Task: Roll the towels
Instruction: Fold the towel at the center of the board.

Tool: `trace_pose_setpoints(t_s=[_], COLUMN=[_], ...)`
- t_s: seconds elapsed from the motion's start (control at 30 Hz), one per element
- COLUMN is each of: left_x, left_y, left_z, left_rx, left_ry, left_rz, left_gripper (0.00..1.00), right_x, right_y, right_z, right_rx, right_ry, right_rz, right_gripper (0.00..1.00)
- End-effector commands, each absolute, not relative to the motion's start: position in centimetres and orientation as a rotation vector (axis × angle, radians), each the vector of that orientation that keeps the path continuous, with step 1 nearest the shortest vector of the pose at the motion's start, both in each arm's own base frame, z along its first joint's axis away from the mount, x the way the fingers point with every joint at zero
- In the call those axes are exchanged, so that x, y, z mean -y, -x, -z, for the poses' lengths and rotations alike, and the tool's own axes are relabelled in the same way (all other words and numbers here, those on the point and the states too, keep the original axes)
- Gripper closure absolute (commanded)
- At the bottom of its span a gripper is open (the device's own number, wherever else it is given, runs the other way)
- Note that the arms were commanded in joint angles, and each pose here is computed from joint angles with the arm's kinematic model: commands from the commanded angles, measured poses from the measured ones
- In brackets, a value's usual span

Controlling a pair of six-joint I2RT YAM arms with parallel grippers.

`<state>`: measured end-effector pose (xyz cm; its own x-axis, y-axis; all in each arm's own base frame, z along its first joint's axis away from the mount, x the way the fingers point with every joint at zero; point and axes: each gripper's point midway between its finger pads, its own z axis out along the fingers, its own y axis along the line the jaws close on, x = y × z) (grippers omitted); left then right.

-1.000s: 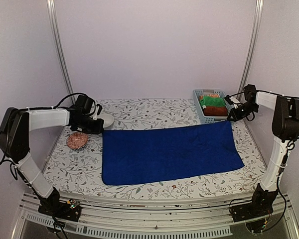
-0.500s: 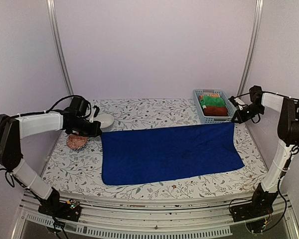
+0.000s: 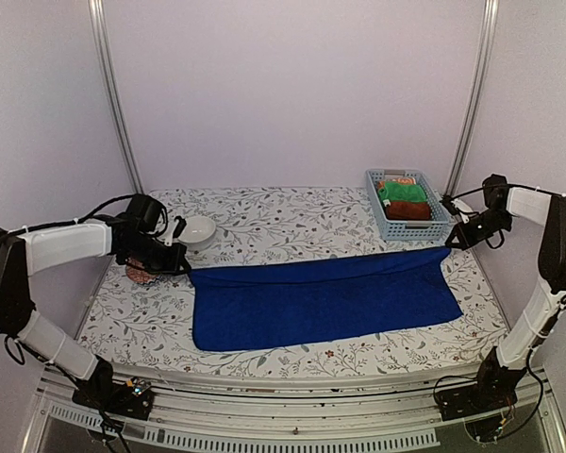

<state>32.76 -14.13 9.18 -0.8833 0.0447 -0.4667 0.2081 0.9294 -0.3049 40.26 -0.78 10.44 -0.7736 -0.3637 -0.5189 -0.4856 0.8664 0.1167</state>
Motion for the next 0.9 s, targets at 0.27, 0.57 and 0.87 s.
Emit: trace_pose_setpoints(t_s=[0.27, 0.57, 0.87], left_x=[14.9, 15.0, 14.8], left_y=[-29.4, -27.2, -25.5], left_z=[-10.0, -9.4, -8.8], left_rx=[-2.649, -2.686, -2.773], left_ry=[-0.221, -0.187, -0.149], left_rz=[0.631, 0.703, 0.714], left_gripper=[1.00, 1.00, 1.00], right_x=[1.2, 2.2, 2.5], right_y=[-36.2, -33.9, -31.7], right_z=[-10.0, -9.7, -8.6], right_rx=[-2.528, -2.527, -2.543], right_ry=[0.699, 0.689, 0.699], right_rz=[-0.296, -0.279, -0.284], right_gripper=[0.97, 0.97, 0.97])
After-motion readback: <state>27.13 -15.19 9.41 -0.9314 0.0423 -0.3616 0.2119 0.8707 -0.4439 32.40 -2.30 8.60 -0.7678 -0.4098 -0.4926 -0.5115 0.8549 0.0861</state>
